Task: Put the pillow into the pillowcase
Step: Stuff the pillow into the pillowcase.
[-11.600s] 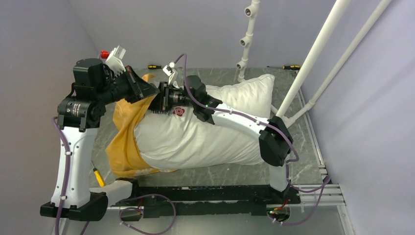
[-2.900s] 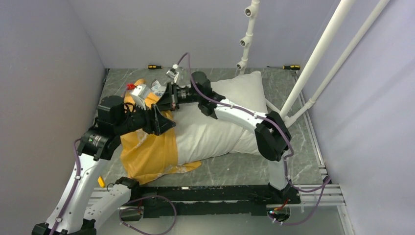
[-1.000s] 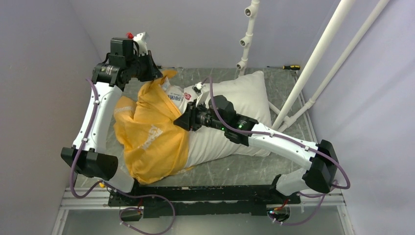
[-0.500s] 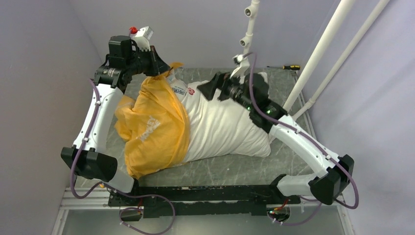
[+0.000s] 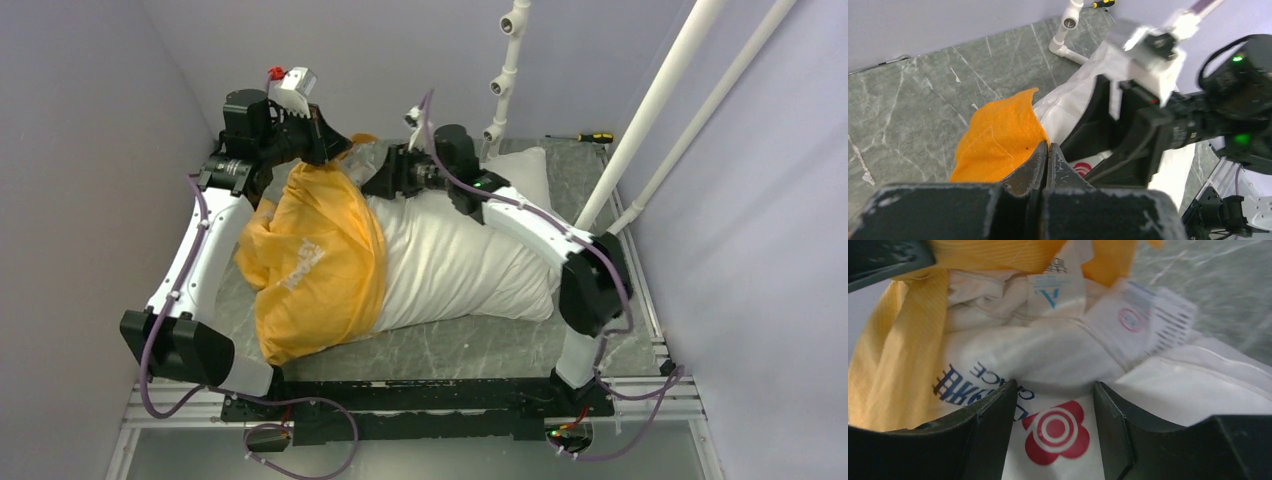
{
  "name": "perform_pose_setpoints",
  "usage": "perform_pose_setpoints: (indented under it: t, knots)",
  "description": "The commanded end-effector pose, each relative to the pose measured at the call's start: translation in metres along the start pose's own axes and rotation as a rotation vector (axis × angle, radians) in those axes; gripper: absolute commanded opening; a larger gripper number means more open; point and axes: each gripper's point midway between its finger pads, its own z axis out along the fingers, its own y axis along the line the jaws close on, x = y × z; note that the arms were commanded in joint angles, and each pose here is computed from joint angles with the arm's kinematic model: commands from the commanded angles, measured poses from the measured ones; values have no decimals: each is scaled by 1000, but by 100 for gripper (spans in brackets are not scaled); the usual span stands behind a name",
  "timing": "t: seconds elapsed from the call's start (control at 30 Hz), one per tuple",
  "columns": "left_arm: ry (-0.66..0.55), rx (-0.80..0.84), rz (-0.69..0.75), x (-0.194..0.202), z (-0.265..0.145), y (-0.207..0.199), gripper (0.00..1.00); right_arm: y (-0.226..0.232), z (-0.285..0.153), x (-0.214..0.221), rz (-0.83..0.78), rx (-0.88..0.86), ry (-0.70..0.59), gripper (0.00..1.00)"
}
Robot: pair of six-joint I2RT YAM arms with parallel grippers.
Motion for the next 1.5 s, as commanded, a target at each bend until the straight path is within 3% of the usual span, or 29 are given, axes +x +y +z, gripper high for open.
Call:
perform_pose_setpoints:
  t: [0.0, 0.2, 0.27, 0.37, 0.5, 0.63, 0.73, 0.83, 0.97, 1.1, 1.2, 1.23, 1.27, 1.47]
  knots:
    - [-178, 149, 166, -43, -22, -46, 0, 104, 14, -5, -79, -424, 23, 61]
    - [-249, 64, 153, -44, -30, -15, 0, 157, -2, 33, -58, -632, 77, 52]
    - [-269, 98, 136, -51, -30, -19, 0, 160, -9, 44, -21, -656, 76, 43]
    - [-266, 201, 73, -65, -25, -37, 0, 150, -8, 59, 33, -631, 70, 41]
    - [-314, 315, 69, -92, -30, -79, 0, 147, 0, 62, 69, -615, 33, 44]
    - [-290, 418, 163, -110, -31, -155, 0, 144, 12, 32, 50, -536, -76, 49]
    - [-359, 451, 223, -133, -44, -200, 0, 144, 20, 15, 17, -510, -124, 52]
    - [-330, 555, 155, -145, -54, -224, 0, 139, 31, 2, 23, -501, -139, 57]
    - [-254, 663, 63, -138, -60, -241, 0, 97, 56, 8, 114, -381, -122, 63]
    - [-275, 423, 109, -117, -48, -196, 0, 67, 52, 38, 193, -294, -58, 75]
    - [-218, 270, 109, -91, -34, -149, 0, 54, 22, 59, 195, -163, -15, 85]
    - [-200, 251, 90, -84, -29, -134, 0, 56, 3, 57, 191, -122, -21, 96]
    - [-190, 228, 70, -78, -24, -117, 0, 55, -12, 62, 187, -85, -13, 99]
    - [-207, 48, 60, -46, 3, -46, 0, 36, -114, 75, 122, 238, -11, 100]
